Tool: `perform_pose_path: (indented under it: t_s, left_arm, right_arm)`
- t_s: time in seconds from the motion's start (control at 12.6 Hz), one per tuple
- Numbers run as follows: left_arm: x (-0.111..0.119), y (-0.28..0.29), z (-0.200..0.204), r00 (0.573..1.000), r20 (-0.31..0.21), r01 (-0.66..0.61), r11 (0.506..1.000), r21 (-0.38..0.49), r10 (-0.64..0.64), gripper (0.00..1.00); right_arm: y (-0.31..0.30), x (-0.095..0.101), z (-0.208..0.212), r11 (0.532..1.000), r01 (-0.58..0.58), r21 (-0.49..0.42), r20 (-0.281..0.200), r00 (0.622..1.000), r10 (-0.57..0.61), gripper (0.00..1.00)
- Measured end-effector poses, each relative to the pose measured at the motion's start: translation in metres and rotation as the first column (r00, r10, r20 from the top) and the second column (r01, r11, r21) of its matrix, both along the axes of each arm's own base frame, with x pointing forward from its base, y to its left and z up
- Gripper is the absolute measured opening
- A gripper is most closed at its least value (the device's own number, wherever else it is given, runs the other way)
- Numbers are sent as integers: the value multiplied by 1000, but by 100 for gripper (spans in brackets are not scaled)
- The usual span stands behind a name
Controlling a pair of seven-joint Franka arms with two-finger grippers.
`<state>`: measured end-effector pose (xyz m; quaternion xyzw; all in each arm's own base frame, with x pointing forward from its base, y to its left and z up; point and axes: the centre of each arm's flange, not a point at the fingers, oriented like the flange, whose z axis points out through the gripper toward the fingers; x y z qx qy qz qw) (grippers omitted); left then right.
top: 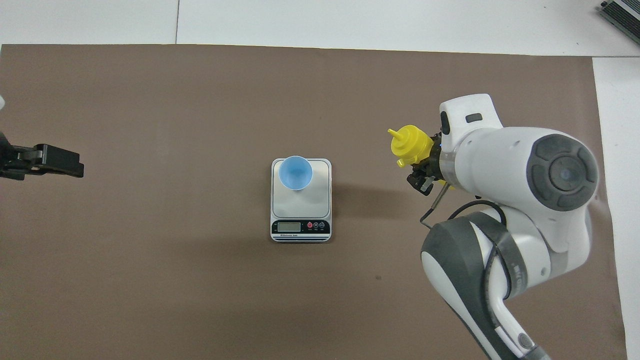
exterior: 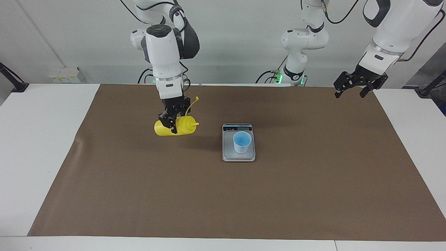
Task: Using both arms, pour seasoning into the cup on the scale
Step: 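Carry the yellow bottle back and set it down with the right gripper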
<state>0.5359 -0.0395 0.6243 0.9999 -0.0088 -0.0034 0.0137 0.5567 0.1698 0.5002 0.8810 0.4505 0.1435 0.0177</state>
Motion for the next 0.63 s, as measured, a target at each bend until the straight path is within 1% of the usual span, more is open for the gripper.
perform_pose_path:
  t_s: [0.16,0.32,0.4,0.63]
  left_arm:
    - [0,0,0,1000,0,0,1000,0,0,100]
    - [0,0,0,1000,0,0,1000,0,0,100]
    - [0,0,0,1000,0,0,1000,0,0,100]
    - [0,0,0,1000,0,0,1000,0,0,100]
  right_arm:
    - [-27,5,-5,994,35,105,-25,999,-32,55]
    - [-62,10,-16,976,59,209,-18,998,-57,55]
    - [-78,9,-24,965,66,252,-15,998,-64,55]
    - [-125,1,-39,952,39,304,5,999,-42,55]
